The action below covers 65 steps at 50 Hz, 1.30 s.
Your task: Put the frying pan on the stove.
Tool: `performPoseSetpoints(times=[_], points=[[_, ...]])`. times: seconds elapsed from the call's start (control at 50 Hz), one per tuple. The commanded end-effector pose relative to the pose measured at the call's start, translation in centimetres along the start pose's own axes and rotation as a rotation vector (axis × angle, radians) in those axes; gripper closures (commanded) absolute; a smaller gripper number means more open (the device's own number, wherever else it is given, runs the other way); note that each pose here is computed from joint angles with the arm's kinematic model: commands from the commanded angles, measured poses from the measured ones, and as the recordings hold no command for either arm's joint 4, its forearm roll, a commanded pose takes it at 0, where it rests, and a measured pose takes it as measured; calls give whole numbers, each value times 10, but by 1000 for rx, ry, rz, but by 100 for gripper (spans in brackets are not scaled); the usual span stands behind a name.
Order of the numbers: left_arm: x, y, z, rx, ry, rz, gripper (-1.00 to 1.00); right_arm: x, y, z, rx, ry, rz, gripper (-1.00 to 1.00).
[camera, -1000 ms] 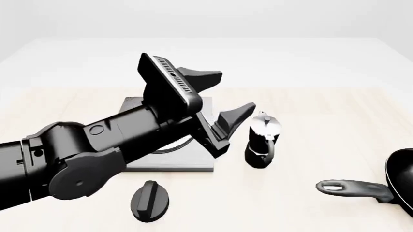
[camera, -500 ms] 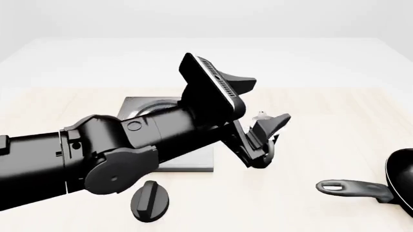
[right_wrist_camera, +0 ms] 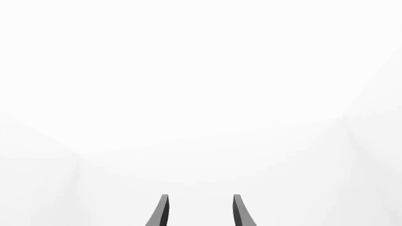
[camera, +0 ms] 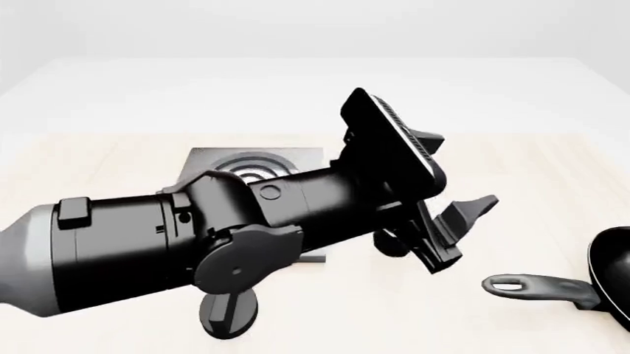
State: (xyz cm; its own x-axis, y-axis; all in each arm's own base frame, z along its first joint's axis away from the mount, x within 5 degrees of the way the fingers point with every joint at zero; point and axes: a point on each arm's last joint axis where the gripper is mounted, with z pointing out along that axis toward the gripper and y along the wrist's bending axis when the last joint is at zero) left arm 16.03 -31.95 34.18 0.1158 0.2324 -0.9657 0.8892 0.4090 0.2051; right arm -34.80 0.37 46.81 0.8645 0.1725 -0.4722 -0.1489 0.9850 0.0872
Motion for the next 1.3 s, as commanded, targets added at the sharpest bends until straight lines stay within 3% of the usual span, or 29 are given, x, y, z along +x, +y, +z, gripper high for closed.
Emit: performPoseSetpoints(times=[0.02, 0.86, 1.3], points=[[2, -11, 17, 34, 30, 3, -100, -3, 0, -3, -2, -5, 9, -100], [8, -41, 68, 115, 119, 21, -100, -11, -6, -14, -12, -5, 26, -100], [15, -46, 85, 116, 111, -6, -100, -6, -10, -7, -15, 3, 34, -100]])
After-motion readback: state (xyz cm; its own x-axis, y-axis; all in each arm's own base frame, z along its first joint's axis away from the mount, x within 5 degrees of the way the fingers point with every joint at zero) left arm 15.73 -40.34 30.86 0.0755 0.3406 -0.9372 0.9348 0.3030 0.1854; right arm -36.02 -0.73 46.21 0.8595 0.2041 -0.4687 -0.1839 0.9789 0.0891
